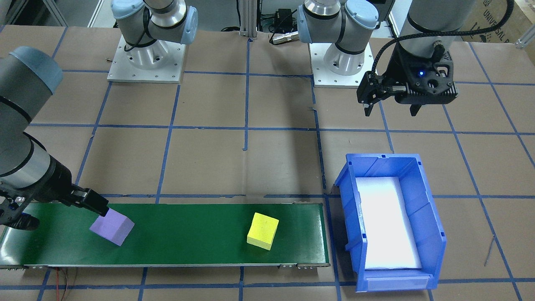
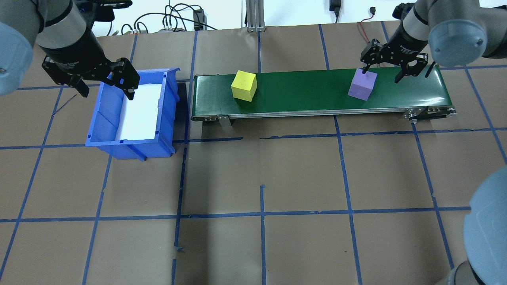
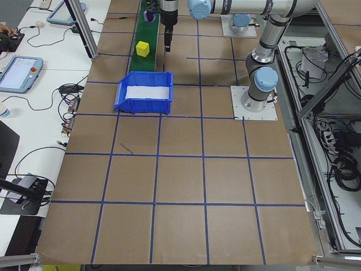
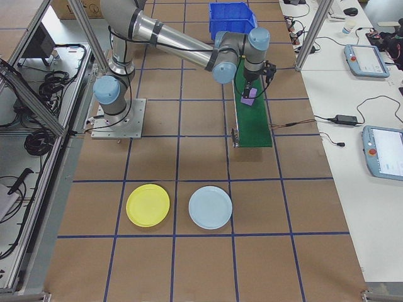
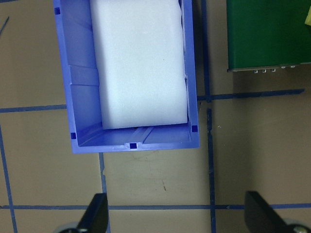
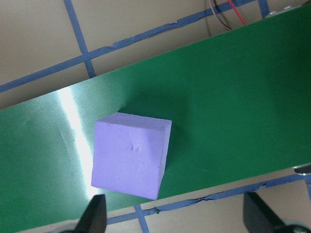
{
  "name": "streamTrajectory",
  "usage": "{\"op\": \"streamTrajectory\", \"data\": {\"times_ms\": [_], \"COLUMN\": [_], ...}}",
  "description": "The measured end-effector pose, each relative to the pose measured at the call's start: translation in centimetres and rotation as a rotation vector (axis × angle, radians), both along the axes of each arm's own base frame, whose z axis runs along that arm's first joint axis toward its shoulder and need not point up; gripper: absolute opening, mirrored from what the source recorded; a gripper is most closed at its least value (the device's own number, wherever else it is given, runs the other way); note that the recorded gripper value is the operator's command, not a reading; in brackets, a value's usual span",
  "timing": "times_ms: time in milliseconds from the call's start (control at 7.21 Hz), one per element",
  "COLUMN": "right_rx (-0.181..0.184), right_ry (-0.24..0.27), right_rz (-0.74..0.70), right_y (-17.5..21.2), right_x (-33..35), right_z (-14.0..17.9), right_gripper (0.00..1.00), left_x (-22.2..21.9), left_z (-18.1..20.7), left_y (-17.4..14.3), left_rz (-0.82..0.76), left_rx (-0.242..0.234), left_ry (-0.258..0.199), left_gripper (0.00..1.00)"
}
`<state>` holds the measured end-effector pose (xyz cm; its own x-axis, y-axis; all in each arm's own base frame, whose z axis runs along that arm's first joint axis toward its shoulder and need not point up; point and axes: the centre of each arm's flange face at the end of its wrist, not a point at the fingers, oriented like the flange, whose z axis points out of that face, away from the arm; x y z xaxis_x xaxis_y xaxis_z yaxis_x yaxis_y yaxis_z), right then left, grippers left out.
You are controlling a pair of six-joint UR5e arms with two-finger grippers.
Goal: Move block left to right into plate
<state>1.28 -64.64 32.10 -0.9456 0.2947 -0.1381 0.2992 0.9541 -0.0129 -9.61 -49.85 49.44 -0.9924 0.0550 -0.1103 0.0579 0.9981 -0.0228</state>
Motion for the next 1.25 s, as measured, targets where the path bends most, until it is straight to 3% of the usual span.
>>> {"op": "streamTrajectory", "data": {"times_ms": [277, 554, 693, 970, 1248], "right_rx": [0.000, 0.029, 0.041, 0.056, 0.059], "right_ry": [-0.003, -0.007, -0.007, -0.007, 0.003], "right_rz": [-0.002, -0.012, -0.015, -0.016, -0.010], "right_y": [-1.4, -2.5, -2.7, -2.8, -2.6], "right_x": [-0.8, -2.8, -3.4, -4.4, -6.2], "right_z": [-1.3, -3.8, -4.7, -5.8, -6.0], "right_gripper": [0.99, 0.94, 0.84, 0.43, 0.30], "left_x": [0.0, 0.1, 0.1, 0.1, 0.1], "left_z": [0.0, 0.1, 0.1, 0.1, 0.1], "left_y": [0.0, 0.1, 0.1, 0.1, 0.0], "left_rz": [-0.002, -0.003, -0.003, -0.004, -0.005], "left_rx": [0.000, -0.001, -0.001, -0.001, -0.001], "left_ry": [0.000, -0.002, -0.002, -0.001, -0.001], "left_gripper": [1.00, 1.00, 1.00, 1.00, 1.00]}}
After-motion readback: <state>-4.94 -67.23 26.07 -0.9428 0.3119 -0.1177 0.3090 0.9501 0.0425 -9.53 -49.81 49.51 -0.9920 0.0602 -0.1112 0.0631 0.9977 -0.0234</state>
